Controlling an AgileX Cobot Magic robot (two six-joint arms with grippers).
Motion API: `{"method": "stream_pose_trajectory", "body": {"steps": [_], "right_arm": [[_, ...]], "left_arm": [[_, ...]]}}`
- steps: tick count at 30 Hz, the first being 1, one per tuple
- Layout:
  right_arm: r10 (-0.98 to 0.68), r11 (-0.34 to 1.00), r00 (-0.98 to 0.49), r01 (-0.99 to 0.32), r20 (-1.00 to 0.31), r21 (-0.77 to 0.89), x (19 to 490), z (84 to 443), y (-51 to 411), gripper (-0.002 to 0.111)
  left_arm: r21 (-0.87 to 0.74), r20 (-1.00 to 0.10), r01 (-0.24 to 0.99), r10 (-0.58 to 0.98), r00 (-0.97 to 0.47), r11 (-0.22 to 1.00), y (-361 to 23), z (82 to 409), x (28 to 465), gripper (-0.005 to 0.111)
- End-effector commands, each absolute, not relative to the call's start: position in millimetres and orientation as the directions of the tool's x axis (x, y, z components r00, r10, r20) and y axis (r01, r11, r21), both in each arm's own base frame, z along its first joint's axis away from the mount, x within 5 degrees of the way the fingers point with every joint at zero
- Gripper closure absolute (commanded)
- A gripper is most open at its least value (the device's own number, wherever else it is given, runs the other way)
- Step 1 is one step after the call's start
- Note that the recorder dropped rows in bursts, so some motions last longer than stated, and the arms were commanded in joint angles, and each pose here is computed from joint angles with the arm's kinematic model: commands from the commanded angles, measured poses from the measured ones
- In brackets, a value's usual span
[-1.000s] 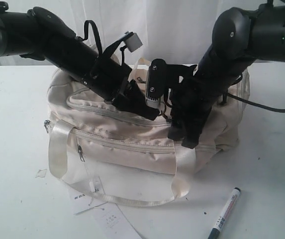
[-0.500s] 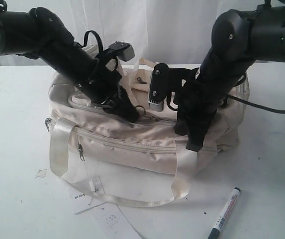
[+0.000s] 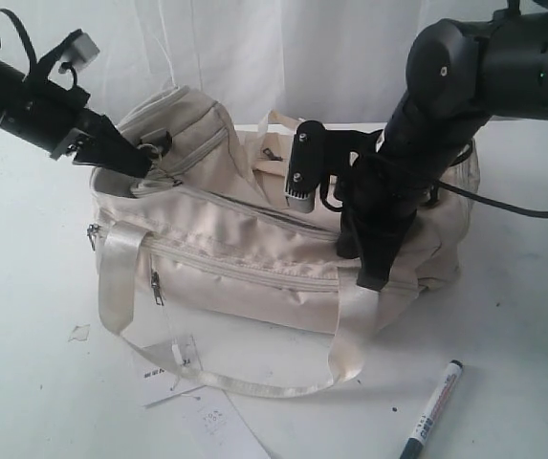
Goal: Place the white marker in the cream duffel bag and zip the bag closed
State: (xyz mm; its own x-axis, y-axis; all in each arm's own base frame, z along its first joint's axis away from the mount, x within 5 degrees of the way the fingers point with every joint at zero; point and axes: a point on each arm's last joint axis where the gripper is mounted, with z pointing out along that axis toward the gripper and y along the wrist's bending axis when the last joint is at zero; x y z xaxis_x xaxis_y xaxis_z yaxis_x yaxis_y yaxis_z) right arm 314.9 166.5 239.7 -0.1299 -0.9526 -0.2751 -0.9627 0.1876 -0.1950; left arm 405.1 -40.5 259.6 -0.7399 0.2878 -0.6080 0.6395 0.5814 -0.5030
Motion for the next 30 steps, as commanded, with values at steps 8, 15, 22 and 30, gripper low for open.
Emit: {"method": "stream_pose_trajectory", "body": {"steps": [8, 15, 22, 30], "right_arm": [[-0.957, 0.182, -0.134, -0.969, -0.258, -0.168, 307.7, 244.6, 163.2, 0.107], [-0.923, 0.229, -0.168, -0.963, -0.347, -0.143, 300.4, 259.5, 167.0, 0.074], [-0.878, 0.292, -0.183, -0.937, -0.442, -0.190, 308.1, 264.1, 173.3, 0.049], [-0.736, 0.438, -0.247, -0.884, -0.630, -0.165, 318.1, 277.9, 186.7, 0.045]], "left_arm": [[-0.427, -0.670, 0.807, 0.456, -0.586, 0.408, -39.6, 285.2, 375.7, 0.107], [-0.415, -0.677, 0.804, 0.446, -0.586, 0.426, -40.1, 299.7, 368.8, 0.107], [-0.410, -0.677, 0.804, 0.447, -0.585, 0.430, -40.0, 303.0, 367.0, 0.107], [-0.408, -0.679, 0.805, 0.447, -0.583, 0.430, -40.1, 304.0, 366.5, 0.107]]}}
